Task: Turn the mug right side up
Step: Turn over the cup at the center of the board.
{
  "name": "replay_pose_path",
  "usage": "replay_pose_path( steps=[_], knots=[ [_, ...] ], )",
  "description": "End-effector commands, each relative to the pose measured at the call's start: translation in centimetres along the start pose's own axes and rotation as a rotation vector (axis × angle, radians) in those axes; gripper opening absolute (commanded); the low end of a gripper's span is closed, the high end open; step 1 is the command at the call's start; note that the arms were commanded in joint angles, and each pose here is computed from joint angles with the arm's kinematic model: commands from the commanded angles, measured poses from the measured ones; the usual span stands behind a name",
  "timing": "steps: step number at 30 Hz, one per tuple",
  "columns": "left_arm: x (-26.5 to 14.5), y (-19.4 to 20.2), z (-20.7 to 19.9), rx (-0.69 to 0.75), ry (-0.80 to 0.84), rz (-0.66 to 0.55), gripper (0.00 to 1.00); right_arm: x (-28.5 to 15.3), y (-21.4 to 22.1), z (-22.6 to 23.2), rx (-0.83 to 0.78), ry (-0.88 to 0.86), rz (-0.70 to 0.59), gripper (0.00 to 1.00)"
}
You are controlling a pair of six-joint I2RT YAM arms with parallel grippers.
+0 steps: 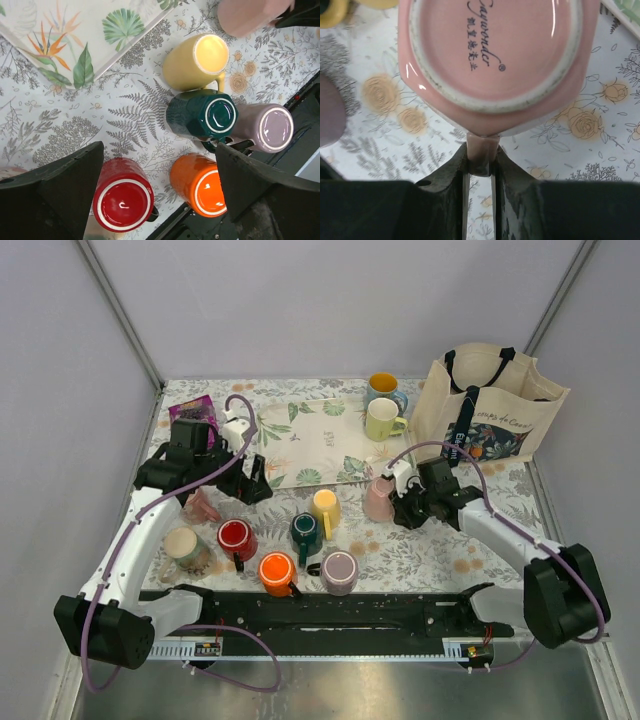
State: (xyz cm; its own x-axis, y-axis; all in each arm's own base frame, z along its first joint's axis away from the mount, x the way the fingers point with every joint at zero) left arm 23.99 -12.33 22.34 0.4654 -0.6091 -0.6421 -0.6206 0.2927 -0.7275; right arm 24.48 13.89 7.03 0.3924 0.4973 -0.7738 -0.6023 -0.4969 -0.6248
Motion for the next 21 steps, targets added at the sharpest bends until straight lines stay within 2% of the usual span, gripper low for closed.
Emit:
replay_pose_path(
  steps=[1,3,5,8,11,16,21],
  knots=[
    [-0.9,-3.7,-1.3,0.154,0.053,-0.124,0.96,-4.4,-6.2,2.2,-0.088,-0.095,-0.209,0.00],
    [-1.0,-4.3,-2.2,0.285,0.069,-0.146,0.96,-5.8,-7.8,3.1,-0.108,-0.137,-0.265,0.00],
    [-0.9,-4.8,-3.3,0.474,0.064,-0.157,0.96,-7.2,-9.7,4.1,-0.110,-0.195,-0.299,0.00],
    [-0.7,-5.5,-4.9,0.678,0.051,-0.182,0.96,-8.5,-11.9,5.4,-0.041,-0.292,-0.306,0.00],
    [-0.9,-6.0,-6.1,0.830,0.060,-0.253,0.96,-9.5,-13.6,7.6,-0.002,-0.490,-0.319,0.00],
    [-1.4,-8.5,-7.3,1.117,-0.100,-0.527,0.99,-10.1,-15.4,9.6,0.112,-0.719,-0.278,0.00],
    [-0.2,-8.5,-7.8,1.480,-0.261,-0.676,0.99,-11.2,-16.5,10.7,0.156,-0.884,-0.261,0.00]
  ],
)
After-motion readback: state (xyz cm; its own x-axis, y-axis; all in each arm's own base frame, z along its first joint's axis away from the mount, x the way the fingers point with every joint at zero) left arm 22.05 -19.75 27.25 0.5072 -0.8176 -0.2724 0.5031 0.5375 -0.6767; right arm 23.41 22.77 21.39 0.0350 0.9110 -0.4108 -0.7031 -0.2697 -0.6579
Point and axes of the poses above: each gripper's point midway between its finger pads, its own x axis out along the fingers, its own z axis along the line the jaws close on, y = z × x, the point moved 2 cm from there along -x, back along the fingers, and after that the axes turned 3 degrees about x, right-handed, at the moved point
